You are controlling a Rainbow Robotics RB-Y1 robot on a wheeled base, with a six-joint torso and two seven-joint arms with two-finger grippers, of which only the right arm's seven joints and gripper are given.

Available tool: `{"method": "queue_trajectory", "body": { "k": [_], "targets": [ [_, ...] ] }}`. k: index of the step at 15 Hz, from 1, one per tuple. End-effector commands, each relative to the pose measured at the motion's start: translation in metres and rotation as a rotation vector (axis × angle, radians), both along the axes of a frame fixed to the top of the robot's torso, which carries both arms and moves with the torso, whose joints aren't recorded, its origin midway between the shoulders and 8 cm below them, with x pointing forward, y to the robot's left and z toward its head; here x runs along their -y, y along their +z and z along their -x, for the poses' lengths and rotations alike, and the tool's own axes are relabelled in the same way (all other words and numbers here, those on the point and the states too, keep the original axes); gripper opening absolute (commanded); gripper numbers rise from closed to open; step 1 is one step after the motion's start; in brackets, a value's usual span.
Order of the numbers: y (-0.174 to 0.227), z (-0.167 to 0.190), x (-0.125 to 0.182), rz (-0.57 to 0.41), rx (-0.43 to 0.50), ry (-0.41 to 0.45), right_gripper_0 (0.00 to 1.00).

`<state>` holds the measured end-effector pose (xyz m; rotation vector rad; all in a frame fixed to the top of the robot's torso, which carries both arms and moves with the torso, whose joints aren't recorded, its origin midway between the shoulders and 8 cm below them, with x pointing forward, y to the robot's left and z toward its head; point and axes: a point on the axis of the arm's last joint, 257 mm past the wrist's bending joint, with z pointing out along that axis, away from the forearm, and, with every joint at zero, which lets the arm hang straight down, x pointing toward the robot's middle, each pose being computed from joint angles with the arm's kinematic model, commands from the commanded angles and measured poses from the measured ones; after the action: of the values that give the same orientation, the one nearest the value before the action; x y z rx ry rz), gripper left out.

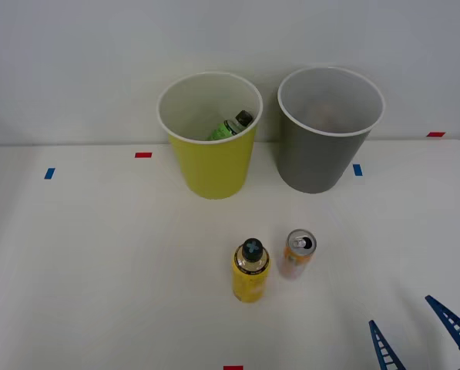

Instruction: Put cans in the gray bin, plastic bottles in the light green bin

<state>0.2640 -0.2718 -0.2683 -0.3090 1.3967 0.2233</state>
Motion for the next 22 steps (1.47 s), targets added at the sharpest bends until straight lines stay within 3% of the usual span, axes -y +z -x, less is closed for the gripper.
{"method": "queue_trajectory", "body": {
  "k": [1,22],
  "targets": [
    [0.0000,0.0000,0.0000,0.000,0.000,0.000,1.00],
    [0.0000,0.0000,0.0000,0.000,0.000,0.000,1.00]
  ]
}}
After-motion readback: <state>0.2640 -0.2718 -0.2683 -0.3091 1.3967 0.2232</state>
